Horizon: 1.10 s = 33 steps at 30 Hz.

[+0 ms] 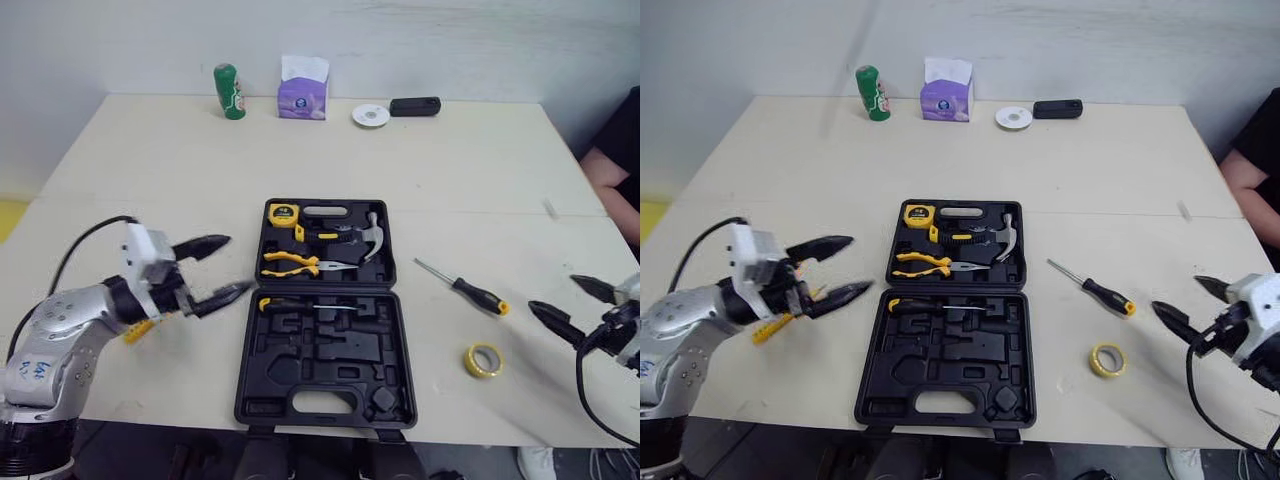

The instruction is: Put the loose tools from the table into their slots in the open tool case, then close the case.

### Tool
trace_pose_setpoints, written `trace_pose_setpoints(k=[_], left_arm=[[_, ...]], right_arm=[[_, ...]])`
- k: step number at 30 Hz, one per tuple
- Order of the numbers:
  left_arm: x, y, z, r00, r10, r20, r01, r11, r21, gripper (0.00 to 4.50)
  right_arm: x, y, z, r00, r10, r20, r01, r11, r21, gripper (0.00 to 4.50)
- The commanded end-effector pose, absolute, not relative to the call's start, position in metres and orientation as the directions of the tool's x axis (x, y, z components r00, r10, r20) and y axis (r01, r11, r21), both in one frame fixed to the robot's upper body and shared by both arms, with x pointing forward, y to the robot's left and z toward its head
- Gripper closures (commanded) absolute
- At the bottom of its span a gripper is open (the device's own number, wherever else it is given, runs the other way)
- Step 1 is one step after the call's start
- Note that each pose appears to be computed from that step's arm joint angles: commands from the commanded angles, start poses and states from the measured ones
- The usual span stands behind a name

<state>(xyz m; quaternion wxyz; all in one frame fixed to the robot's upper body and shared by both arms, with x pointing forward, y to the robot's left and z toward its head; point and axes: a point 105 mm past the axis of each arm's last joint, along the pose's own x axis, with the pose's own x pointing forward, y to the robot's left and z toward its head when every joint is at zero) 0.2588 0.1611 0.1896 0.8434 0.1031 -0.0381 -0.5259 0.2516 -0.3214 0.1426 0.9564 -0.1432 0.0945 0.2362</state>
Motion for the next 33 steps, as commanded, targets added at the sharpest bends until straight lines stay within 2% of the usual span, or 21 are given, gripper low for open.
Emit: trace_pose_setpoints(k=[1, 6, 14, 33], left_arm=[[0.238, 0.138, 0.200, 0.285, -0.955, -0.079, 0.937, 0.260, 0.232, 0.04], [0.227, 0.120, 0.202, 0.157, -0.983, -0.099, 0.973, 0.137, 0.185, 0.04], [0.220, 0.104, 0.191, 0.073, -0.985, -0.159, 0.980, 0.041, 0.194, 0.04], [0.213, 0.097, 0.189, 0.031, -0.988, -0.148, 0.983, 0.004, 0.182, 0.04]], right_arm=[[0.250, -0.301, 0.153, 0.785, 0.541, -0.302, -0.600, 0.785, -0.154, 0.00], [0.248, -0.286, 0.147, 0.676, 0.593, -0.438, -0.691, 0.716, -0.096, 0.00], [0.275, -0.278, 0.141, 0.699, 0.515, -0.496, -0.658, 0.735, -0.164, 0.00], [0.285, -0.272, 0.126, 0.626, 0.489, -0.607, -0.677, 0.727, -0.113, 0.00]])
